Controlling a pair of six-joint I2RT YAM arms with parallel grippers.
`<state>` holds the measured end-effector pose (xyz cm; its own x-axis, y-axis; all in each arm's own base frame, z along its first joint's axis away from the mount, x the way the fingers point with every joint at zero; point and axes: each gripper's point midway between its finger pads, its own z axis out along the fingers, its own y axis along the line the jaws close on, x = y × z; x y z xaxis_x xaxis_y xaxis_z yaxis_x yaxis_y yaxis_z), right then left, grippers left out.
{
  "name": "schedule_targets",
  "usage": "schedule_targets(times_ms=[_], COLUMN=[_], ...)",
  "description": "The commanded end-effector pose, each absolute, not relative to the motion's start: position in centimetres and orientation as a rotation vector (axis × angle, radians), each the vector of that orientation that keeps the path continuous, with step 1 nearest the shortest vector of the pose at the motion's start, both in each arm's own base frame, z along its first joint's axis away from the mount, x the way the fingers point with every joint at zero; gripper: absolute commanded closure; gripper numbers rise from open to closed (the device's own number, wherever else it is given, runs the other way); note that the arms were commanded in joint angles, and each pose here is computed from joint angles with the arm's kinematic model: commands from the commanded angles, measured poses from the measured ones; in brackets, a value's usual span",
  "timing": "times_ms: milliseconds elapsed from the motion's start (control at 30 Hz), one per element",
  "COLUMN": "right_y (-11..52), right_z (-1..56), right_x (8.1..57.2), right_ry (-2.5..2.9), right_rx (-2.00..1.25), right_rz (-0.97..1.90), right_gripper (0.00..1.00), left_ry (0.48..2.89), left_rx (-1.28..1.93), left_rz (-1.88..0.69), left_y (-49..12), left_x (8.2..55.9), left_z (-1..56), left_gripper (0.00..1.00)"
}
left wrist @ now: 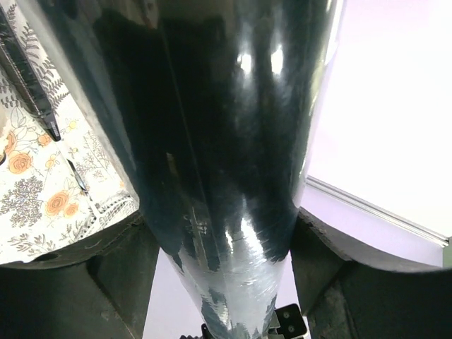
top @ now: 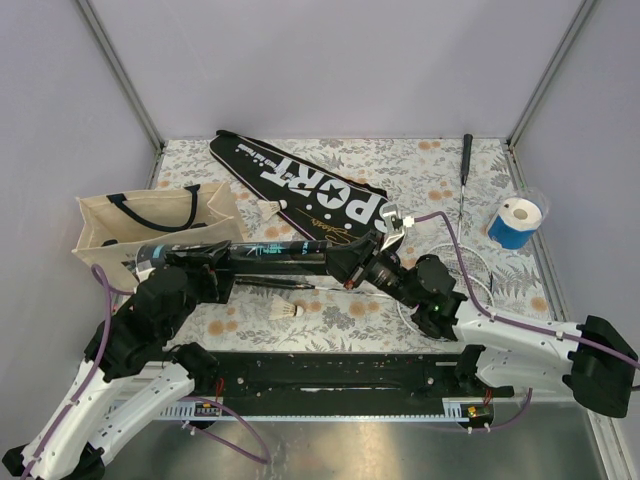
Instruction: Pack up the badminton gear
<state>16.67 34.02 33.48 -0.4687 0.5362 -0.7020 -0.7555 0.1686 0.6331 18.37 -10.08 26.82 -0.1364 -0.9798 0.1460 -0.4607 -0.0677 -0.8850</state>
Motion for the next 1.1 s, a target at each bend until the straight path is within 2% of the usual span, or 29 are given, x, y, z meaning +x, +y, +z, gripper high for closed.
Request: schedule_targets(times_ms=[0,133,433,633,767,867,1067], right_y=[34.3,34.5,31.3,28.4,27.2,25.7,24.8], right_z=[35.1,34.8,34.3,34.5,34.4,33.4,28.3], right_x=[16.1,16.1,16.7,15.6,15.0,15.9,18.5], right_ry=[1.294,1.303,1.394,1.443,1.496,1.538,1.683], right_rx=[-0.188,-0.173,-0.101,-0.164,-0.196,-0.09,0.118], right_rz=[1.616,1.633,1.492,1.379,1.328,1.277,1.144], right_gripper=[0.98,0.91,0.58,0.45,0.42,0.42,0.41], left_ry=[1.57,1.564,1.526,1.505,1.486,1.462,1.411], left_rx=[-1.497,-1.499,-1.507,-1.509,-1.514,-1.508,-1.445], left_rz=[-1.391,-1.401,-1.415,-1.406,-1.377,-1.37,-1.373], left_y=[-11.8,-11.7,-11.1,-10.6,-9.9,-9.4,-8.3], left_x=[18.5,18.3,18.1,18.0,17.9,17.9,17.4], left_z=[31.6,31.7,31.9,31.7,31.4,31.7,33.9], left_gripper=[0.79,0.79,0.79,0.79,0.79,0.79,0.78])
